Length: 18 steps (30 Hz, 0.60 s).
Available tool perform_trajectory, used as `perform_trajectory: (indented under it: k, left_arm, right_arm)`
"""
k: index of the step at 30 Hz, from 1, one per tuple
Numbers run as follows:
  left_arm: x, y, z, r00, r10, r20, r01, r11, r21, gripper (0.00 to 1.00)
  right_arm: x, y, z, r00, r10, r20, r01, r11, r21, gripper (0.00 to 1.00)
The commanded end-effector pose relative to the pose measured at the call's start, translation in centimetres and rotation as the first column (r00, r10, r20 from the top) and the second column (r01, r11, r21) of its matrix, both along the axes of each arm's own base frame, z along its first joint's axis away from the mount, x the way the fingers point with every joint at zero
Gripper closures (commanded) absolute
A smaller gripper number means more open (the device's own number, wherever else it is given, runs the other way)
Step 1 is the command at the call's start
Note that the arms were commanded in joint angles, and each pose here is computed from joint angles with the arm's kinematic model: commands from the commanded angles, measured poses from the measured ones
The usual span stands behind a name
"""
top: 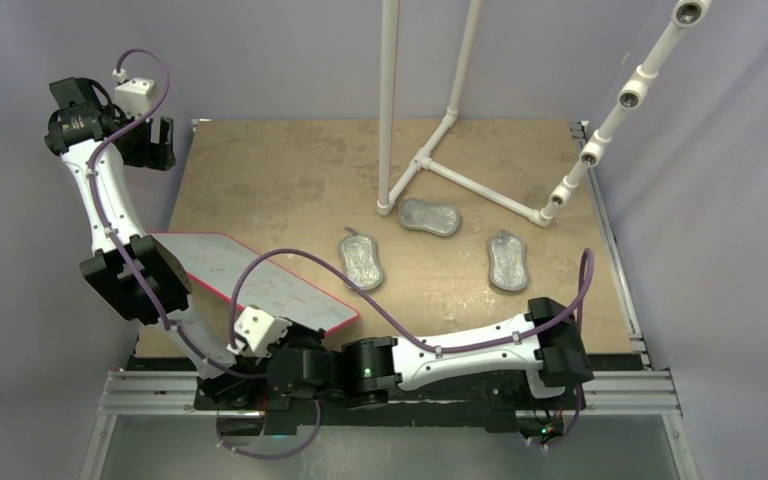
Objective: Erase the whiteboard
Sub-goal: Adjust the whiteboard at the center of the board.
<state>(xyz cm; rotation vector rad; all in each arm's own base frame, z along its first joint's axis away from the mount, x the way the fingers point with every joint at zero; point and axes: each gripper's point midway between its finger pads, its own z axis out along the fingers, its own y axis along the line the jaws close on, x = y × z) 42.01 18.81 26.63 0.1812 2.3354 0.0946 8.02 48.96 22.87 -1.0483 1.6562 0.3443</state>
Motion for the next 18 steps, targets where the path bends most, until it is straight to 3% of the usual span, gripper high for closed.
perform_trajectory:
  k: [1, 9, 18]
  left_arm:
    - [0.2, 0.1, 0.7, 1.0, 0.0, 0.022, 0.0, 1.0, 0.005, 0.18]
    - [0.6, -0.3, -0.6, 1.0, -0.007, 0.002, 0.007, 0.999, -0.042, 0.16]
    - [0.6, -0.5, -0.5, 1.0, -0.01, 0.007, 0.011, 0.999, -0.053, 0.15]
  right_arm:
    - [0.9, -4.6, -12.7, 0.983, -0.147, -0.113, 0.104, 0.941, -0.321, 1.0]
    - [1.7, -5.7, -13.6, 0.989, -0.137, -0.055, 0.11, 0.932, -0.346, 1.0]
    - [-0.4, -2.3, -15.1, 0.989, -0.02, -0.143, -0.011, 0.978, -0.209, 1.0]
